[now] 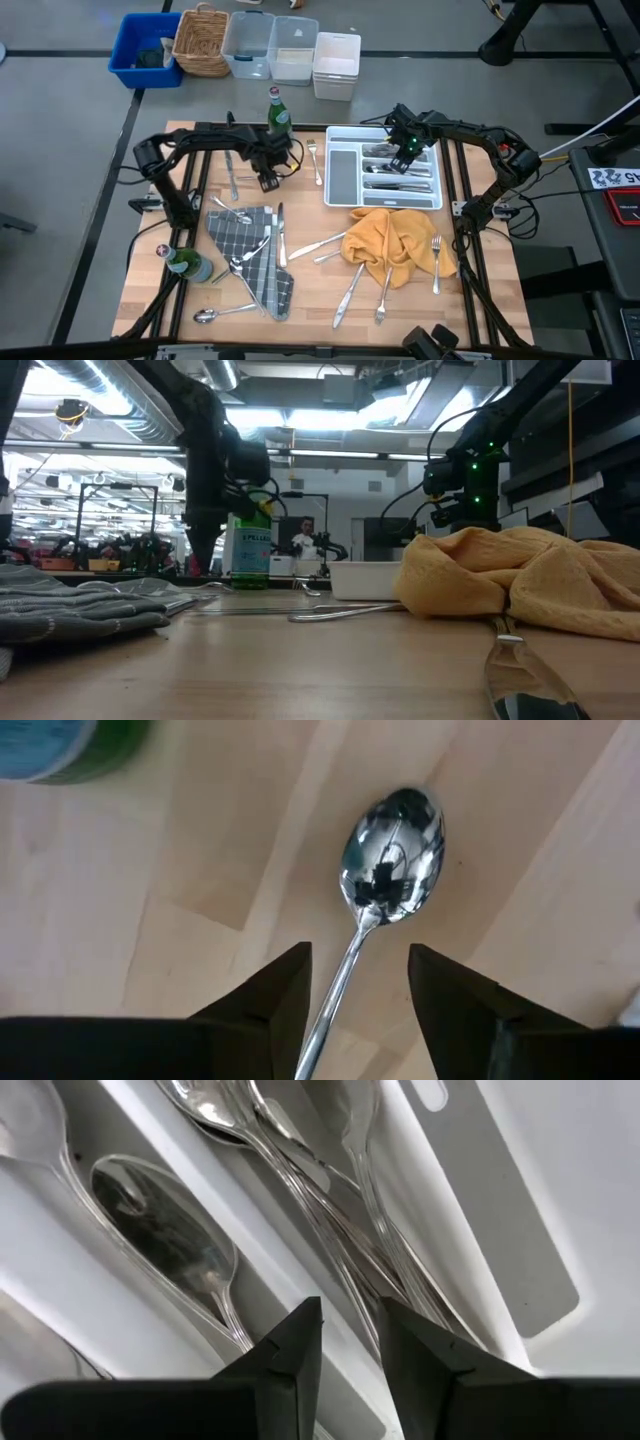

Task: Sort silverware
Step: Put the silver spoon into the cutlery tray

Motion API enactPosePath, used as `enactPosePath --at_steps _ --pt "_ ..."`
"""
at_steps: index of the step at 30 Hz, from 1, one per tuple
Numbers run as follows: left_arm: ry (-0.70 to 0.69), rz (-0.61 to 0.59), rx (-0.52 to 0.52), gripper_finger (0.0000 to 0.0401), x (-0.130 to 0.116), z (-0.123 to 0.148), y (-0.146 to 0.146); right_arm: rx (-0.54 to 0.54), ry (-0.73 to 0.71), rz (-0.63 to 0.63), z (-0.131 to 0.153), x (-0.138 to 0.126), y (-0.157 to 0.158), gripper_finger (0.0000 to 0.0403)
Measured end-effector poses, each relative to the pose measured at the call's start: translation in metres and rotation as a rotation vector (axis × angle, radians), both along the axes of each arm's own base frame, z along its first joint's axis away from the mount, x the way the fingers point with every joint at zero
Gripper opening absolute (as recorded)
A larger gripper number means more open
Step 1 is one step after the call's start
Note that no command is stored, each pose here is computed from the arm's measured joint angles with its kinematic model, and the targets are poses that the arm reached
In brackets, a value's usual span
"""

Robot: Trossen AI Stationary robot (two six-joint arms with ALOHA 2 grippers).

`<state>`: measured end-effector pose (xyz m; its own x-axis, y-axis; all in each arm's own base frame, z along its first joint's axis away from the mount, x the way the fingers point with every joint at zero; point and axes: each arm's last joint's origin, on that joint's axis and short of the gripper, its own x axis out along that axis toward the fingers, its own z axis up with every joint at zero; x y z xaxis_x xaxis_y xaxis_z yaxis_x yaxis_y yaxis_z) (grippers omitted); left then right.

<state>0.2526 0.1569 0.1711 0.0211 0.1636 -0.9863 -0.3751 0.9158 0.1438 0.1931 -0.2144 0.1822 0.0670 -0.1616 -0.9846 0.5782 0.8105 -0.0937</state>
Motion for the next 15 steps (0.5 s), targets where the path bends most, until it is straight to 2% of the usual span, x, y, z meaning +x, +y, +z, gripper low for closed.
enactPosePath --at_steps 6,15 --pt "0.047 -0.048 -0.024 0.0151 0.003 -0.014 0.002 0.003 -0.002 -0.019 0.000 0.000 0.000 0.0104" --pt "0.049 -0.032 -0.015 0.0150 0.010 -0.031 0.009 0.006 0.000 -0.020 0.000 0.000 0.001 0.0104"
